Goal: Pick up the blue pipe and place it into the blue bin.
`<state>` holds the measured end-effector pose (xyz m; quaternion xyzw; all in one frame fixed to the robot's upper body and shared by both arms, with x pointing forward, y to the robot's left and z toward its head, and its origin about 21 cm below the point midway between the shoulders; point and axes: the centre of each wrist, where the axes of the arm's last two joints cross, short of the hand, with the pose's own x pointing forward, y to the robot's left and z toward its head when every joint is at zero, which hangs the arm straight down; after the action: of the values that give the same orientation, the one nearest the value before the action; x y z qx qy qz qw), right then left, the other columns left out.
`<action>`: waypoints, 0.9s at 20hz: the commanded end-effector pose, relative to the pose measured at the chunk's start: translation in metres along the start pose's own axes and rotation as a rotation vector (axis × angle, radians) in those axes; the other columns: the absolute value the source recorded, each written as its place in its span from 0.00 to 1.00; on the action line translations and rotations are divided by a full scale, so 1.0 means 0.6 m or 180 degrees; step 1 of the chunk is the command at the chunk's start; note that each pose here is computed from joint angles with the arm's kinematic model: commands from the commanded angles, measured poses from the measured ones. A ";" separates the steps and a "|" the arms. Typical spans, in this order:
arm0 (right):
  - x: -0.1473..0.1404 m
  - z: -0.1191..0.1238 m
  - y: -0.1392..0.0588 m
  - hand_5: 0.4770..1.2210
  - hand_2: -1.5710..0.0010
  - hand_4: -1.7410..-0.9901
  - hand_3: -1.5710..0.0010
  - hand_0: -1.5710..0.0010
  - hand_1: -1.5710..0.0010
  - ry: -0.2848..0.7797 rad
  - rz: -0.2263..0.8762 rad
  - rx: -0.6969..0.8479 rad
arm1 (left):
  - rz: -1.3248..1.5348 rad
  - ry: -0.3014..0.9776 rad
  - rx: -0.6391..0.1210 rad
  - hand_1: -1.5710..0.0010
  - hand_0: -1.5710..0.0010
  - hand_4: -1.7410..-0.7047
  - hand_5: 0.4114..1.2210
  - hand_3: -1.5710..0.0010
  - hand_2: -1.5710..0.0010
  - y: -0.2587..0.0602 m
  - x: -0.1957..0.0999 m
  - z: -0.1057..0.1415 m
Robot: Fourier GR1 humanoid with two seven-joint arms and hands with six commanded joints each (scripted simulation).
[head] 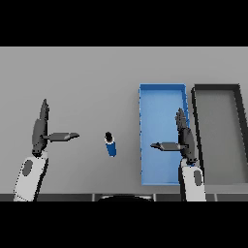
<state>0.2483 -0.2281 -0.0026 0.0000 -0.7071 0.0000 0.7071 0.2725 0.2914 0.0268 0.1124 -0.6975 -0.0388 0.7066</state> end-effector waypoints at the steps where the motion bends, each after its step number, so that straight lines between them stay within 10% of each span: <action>1: 0.000 0.002 0.000 0.19 1.00 0.69 1.00 1.00 1.00 -0.0006 -0.0002 -0.0002 | 0.0000 -0.0021 0.0002 1.00 1.00 0.64 0.22 1.00 1.00 0.001 0.000 0.002; 6: -0.001 0.020 0.006 0.19 1.00 0.69 1.00 1.00 1.00 -0.0036 -0.0005 0.0014 | -0.0012 -0.0047 -0.0001 1.00 1.00 0.64 0.22 1.00 1.00 0.007 -0.002 0.016; 9: 0.011 0.053 -0.010 0.19 1.00 0.69 1.00 1.00 1.00 -0.0301 0.0583 0.0376 | -0.0439 -0.0255 -0.1020 1.00 1.00 0.64 0.22 1.00 1.00 0.058 0.016 0.025; 18: 0.019 0.062 -0.008 0.17 1.00 0.74 1.00 1.00 1.00 -0.0259 0.0903 0.0432 | -0.0436 -0.0253 -0.1720 1.00 1.00 0.62 0.21 1.00 1.00 0.062 0.025 0.039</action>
<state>0.2110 -0.2327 0.0089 -0.0521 -0.7268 0.1477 0.6688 0.2458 0.3221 0.0491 -0.0353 -0.6799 -0.2757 0.6786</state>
